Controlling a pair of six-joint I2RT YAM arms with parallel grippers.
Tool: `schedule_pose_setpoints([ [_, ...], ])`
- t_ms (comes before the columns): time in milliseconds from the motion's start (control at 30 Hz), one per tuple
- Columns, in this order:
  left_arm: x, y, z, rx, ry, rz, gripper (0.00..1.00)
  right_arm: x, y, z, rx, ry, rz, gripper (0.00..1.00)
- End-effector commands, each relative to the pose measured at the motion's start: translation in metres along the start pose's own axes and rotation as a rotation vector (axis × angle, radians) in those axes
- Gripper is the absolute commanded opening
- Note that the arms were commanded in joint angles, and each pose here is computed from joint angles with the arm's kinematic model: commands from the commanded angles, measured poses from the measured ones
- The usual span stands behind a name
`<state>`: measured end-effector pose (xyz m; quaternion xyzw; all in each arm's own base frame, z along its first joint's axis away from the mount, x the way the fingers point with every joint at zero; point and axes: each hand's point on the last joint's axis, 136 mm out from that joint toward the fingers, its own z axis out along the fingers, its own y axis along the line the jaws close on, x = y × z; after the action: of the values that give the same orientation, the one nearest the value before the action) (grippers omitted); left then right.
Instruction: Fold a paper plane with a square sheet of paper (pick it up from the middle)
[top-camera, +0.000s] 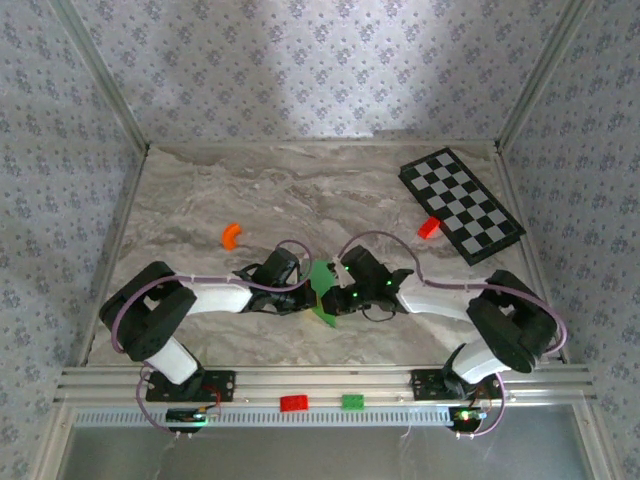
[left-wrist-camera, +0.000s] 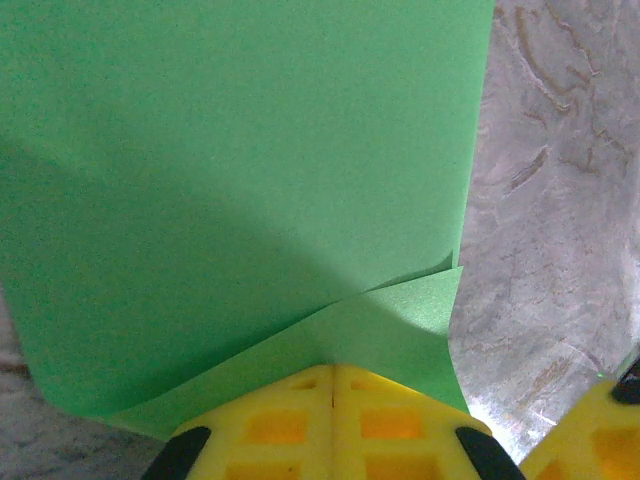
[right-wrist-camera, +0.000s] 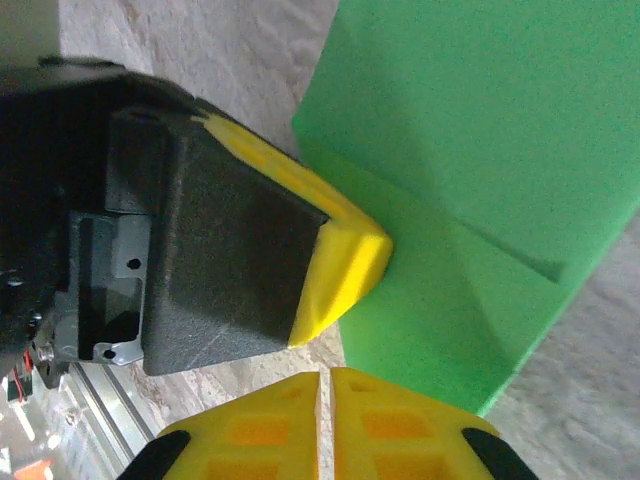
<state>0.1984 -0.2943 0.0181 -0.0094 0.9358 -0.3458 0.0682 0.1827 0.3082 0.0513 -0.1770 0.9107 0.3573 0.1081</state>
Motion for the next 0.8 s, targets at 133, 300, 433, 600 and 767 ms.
schedule_pose_setpoints([
  [133,0.018,0.032,0.006,-0.121,0.056,-0.013,0.01,0.024,-0.011,0.014,0.032,0.109,0.041,0.11],
  [300,0.018,0.033,0.007,-0.121,0.056,-0.012,0.01,0.053,-0.018,0.016,0.041,0.162,0.05,0.11],
  [433,0.019,0.034,0.007,-0.125,0.058,-0.014,0.01,0.062,-0.026,0.01,0.074,0.155,0.088,0.11],
  [600,0.019,0.034,0.007,-0.125,0.061,-0.014,0.01,0.044,-0.024,-0.005,0.092,0.093,0.077,0.12],
  [767,0.019,0.034,0.007,-0.126,0.062,-0.013,0.01,0.027,0.002,-0.011,0.029,0.066,0.035,0.13],
])
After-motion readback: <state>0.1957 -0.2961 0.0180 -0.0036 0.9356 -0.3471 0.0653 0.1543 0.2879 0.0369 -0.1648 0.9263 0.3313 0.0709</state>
